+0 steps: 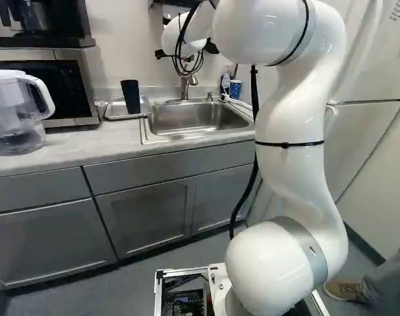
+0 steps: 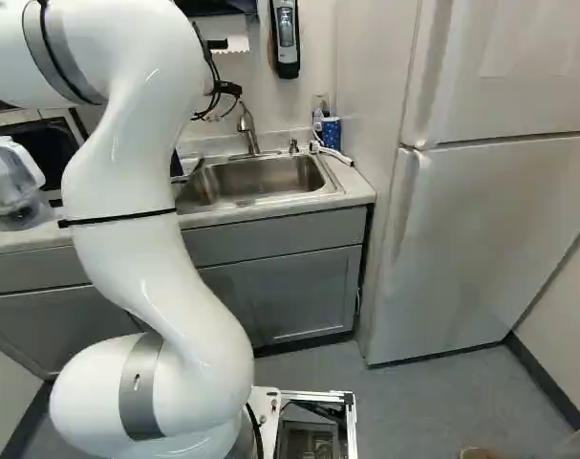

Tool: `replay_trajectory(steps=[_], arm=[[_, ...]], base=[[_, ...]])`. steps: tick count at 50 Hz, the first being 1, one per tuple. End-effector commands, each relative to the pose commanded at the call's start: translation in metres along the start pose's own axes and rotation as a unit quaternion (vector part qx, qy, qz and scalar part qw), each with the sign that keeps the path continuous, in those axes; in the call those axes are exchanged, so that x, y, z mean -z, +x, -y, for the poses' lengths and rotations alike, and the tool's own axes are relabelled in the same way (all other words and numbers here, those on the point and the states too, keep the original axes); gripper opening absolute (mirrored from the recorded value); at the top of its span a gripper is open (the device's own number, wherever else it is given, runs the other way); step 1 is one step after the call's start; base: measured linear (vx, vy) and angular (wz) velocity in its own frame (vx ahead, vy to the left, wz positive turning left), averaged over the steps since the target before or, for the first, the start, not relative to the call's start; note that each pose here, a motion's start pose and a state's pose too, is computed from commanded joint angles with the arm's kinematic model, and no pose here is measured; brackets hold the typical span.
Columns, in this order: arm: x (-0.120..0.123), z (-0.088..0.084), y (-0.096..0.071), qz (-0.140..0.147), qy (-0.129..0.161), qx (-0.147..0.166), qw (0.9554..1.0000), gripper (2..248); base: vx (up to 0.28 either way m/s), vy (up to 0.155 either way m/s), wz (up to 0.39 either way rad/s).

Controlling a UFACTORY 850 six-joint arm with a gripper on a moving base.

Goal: Rinse the cup and place it in the tray

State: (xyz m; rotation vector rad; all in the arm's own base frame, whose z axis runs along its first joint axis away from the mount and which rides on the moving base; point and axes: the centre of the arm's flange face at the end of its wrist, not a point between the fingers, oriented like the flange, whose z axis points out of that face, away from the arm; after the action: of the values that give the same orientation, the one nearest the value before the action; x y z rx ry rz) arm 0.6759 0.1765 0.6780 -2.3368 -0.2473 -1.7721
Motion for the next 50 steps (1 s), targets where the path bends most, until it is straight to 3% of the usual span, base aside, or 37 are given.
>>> replay_trajectory(steps=[18,50], arm=[[0.027,0.021,-0.008,0.022,0.012,0.004,0.9997,247],[0.088,0.035,-0.033,0.109,0.011,0.011,0.994,247]], base=[[0.0,0.0,0.0],[0.0,0.0,0.0]])
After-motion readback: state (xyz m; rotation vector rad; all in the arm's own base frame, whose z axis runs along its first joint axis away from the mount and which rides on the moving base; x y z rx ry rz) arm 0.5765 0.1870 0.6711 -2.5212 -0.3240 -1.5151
